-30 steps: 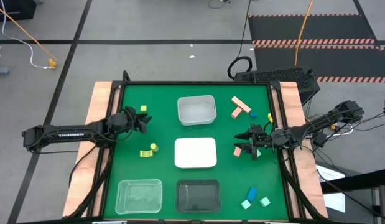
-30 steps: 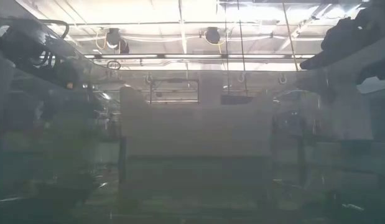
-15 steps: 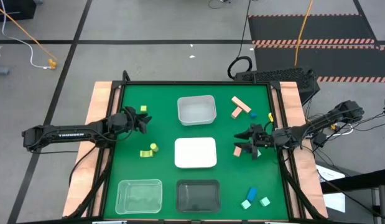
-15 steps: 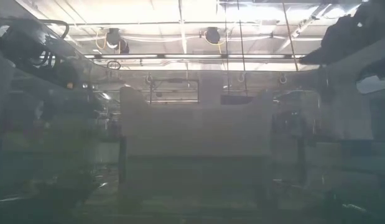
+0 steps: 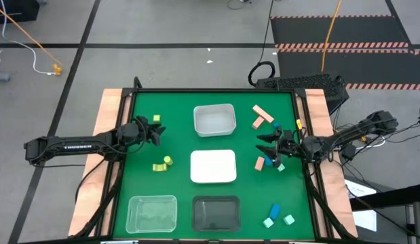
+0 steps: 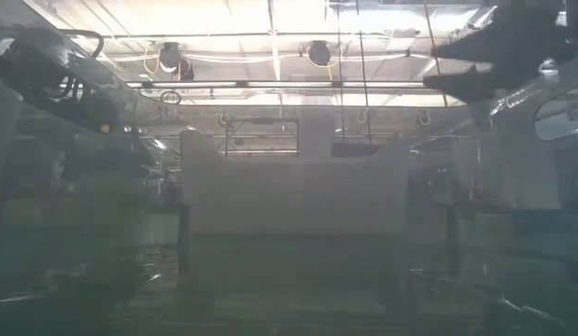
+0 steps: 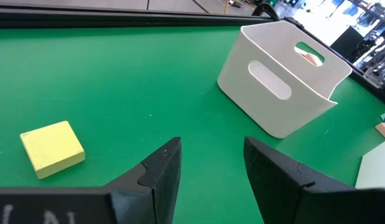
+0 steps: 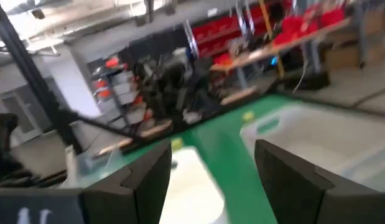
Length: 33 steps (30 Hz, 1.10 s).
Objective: Sort & place blocks by color
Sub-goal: Put the top brown block into the gray bin
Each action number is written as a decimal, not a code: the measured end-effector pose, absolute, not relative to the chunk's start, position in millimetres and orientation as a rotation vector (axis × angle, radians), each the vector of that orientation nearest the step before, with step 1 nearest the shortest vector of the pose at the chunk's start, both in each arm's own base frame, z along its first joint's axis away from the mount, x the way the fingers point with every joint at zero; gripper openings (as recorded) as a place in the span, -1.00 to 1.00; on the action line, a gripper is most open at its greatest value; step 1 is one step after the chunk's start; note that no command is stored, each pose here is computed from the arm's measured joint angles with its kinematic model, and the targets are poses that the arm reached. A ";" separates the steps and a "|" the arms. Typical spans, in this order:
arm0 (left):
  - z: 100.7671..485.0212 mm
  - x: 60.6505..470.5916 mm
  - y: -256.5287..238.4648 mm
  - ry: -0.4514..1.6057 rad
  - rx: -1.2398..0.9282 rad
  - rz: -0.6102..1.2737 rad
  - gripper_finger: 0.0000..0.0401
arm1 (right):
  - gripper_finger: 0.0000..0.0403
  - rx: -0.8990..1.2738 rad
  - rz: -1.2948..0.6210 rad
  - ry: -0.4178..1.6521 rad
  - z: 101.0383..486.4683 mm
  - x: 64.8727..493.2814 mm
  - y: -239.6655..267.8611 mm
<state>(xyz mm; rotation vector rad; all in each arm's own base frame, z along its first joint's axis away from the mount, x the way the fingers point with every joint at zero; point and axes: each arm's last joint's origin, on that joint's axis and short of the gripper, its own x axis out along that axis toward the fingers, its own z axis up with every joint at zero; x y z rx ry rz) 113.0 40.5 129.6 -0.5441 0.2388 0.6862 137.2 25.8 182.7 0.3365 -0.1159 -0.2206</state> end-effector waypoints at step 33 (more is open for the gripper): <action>129.4 113.0 40.4 0.239 -0.545 0.686 -0.13 | 0.10 0.188 -0.958 -0.336 315.4 141.0 -9.9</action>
